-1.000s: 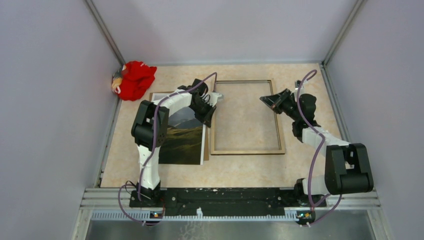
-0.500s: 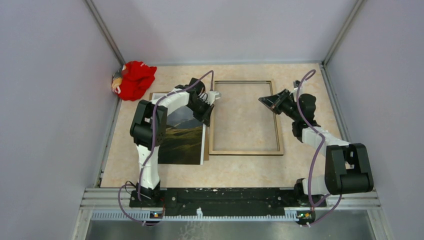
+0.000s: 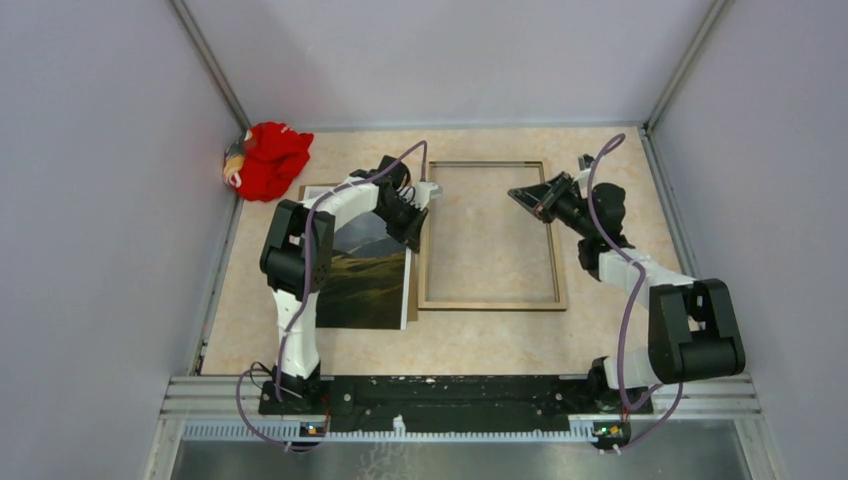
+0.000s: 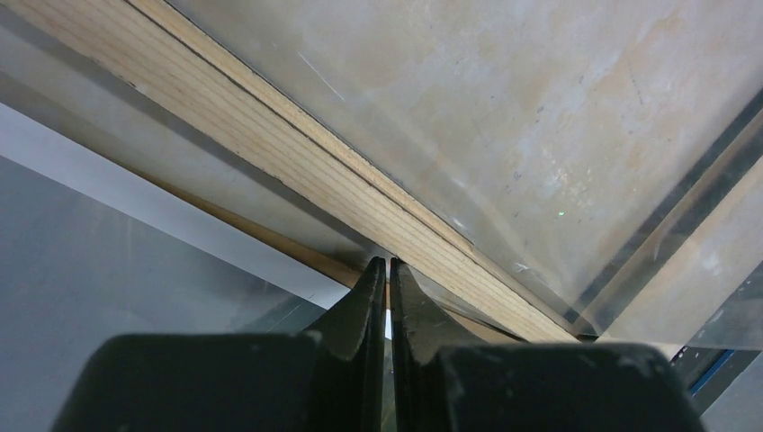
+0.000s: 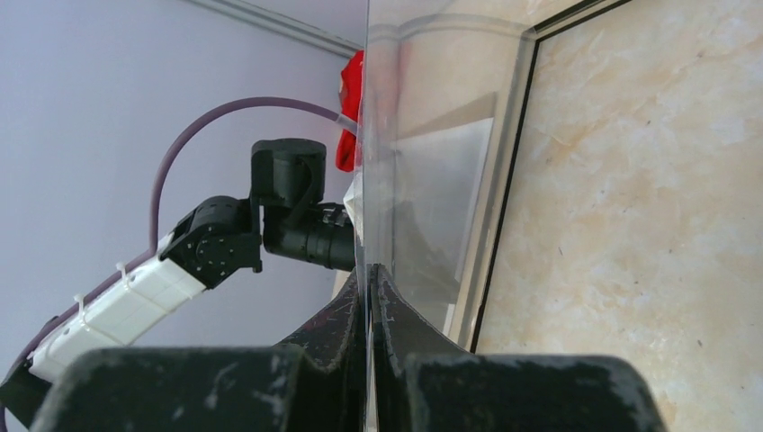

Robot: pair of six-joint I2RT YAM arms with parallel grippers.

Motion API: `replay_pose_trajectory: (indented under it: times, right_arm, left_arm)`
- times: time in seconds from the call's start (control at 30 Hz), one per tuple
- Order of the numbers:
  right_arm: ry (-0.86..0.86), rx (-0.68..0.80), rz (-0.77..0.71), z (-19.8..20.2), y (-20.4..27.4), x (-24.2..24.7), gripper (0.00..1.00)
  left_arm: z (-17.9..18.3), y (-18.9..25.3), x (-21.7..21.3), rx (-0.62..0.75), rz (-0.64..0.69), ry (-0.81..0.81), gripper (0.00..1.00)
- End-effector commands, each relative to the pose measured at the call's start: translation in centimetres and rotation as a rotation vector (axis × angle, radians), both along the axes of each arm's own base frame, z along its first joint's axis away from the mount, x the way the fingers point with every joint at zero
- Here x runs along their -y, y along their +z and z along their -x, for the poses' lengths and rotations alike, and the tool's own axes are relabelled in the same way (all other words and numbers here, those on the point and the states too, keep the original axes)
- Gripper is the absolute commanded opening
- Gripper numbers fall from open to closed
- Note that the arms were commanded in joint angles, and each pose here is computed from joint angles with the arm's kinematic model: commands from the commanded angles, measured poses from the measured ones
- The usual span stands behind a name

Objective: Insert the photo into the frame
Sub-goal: Place the photo frame item in the photo frame.

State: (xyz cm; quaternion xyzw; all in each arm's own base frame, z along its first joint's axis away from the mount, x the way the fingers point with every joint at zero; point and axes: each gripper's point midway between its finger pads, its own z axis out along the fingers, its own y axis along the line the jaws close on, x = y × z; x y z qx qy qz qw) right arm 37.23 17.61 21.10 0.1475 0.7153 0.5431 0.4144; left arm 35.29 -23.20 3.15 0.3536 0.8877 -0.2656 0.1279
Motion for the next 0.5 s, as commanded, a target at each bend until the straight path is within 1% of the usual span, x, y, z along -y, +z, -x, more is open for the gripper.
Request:
replay_pose_trajectory:
  times: [0.0,0.3,0.47]
  right_arm:
    - [0.05,0.038,0.009,0.4,1.5,-1.8,0.0]
    - [0.067,0.019,-0.021,0.5,1.9,-2.8,0.0]
    - [0.08,0.009,-0.02,0.4,1.5,-3.4,0.0]
  left_arm:
    - [-0.9,0.8,1.2,0.021,0.056,-0.005,0.1]
    - [-0.8,0.8,1.3,0.021,0.06,-0.006,0.09]
    - [-0.6,1.0,1.4,0.01,0.073,-0.003,0.06]
